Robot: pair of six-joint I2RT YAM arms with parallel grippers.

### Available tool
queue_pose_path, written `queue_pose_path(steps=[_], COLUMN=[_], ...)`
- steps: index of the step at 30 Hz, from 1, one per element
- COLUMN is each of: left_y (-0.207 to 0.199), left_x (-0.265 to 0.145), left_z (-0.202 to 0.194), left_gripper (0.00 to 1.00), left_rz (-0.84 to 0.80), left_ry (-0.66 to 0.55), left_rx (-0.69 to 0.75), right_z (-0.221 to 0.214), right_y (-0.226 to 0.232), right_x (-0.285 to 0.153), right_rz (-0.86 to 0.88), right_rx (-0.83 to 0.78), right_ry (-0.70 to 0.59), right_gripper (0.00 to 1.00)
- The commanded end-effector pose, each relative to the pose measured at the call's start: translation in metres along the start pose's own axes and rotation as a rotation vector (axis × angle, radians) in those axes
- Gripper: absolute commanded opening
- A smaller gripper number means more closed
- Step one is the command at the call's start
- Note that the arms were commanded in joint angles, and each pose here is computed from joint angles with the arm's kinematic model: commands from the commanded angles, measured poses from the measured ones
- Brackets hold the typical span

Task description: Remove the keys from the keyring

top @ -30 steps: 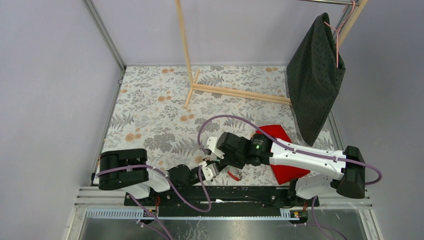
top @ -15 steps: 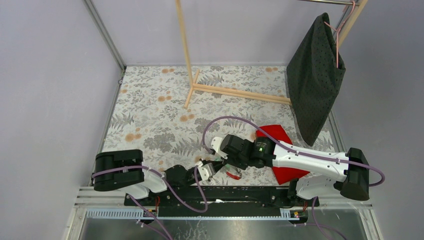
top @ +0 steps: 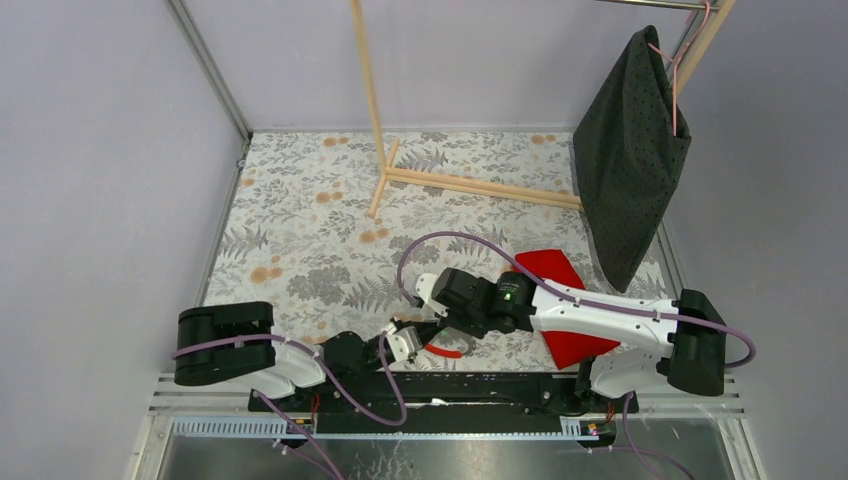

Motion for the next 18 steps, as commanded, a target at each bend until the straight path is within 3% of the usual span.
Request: queue_pose_path(steps=[1,10,14,18], left_y=[0.010,0.006,0.004,0.005], left_x=[-0.003,0.001,0.004,0.006], left_z=[0.023,0.019,0.016,0.015], left_gripper=[0.00,0.00,0.19,0.26], left_rz=[0.061,0.042,0.036,0.046], left_ry=[-0.120,-0.107,-0.095,-0.089], left_rx=[-0.034,-0.047,-0.050,-0.049], right_z=[-0.015,0.017,0.027,0.032], right_y=[-0.018,-0.019,-0.018,-0.014], right_x=[-0.005,-0.021,-0.028,-0.030], right_rz=[-0.084,-0.067,-0.075,-0.064], right_rx=[0.003,0.026,0.005,-0.006], right_ry=[0.105,-0.042,-0.077,-0.090], right_gripper=[0.00,0.00,0.00,0.00])
Point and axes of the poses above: each gripper's point midway between its finger pads, its own x axis out along the fingers, its own y axis along the line the jaws close on, z = x × y, the point moved 6 cm from there along -x, back along the fingers, and after that the axes turned 3 degrees about x, right-handed, at the moved point
